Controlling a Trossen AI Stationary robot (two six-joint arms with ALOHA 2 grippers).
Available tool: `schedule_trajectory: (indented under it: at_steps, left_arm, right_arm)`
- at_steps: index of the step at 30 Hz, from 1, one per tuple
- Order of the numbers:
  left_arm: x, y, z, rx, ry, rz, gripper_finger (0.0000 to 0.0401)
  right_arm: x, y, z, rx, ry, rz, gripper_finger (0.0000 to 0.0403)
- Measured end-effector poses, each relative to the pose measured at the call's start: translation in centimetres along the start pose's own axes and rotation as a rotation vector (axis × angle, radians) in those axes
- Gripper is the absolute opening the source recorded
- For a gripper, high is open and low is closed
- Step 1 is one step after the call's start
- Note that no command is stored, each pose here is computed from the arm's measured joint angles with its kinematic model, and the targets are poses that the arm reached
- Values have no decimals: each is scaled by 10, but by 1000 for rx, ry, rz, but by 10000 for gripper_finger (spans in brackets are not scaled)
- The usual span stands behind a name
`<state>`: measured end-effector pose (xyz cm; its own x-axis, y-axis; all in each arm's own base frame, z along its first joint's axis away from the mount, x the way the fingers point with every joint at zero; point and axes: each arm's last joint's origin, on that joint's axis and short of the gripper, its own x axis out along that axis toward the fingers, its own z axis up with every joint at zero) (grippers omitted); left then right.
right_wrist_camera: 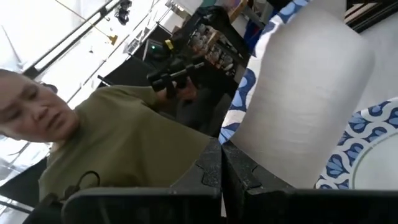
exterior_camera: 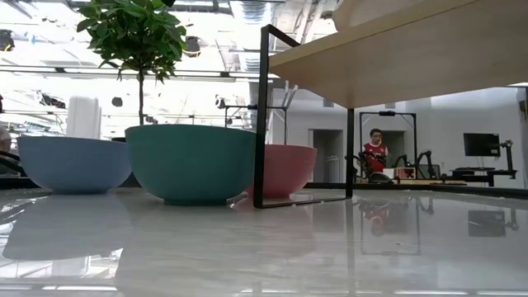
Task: Place and stack bowls onto a shelf
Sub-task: Stack the white patterned bowl on top of the white patterned bowl on the shelf
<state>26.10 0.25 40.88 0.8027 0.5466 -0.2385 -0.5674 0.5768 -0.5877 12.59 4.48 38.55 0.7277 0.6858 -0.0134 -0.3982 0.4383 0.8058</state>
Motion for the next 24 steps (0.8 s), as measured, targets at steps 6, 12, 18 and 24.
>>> schedule_trajectory:
  at_steps: [6,12,18,24]
  left_arm:
    - [0,0,0,1,3,-2,219]
    - [0,1,-2,13,29,-5,219]
    - [0,1,-2,15,31,1,219]
    - [0,2,-1,-33,3,26,219]
  right_arm:
    - [5,-3,1,-4,10,-12,17]
    - [13,-7,3,0,43,0,17]
    - [19,-7,5,-42,66,49,17]
    - [8,-17,-1,-116,105,92,17]
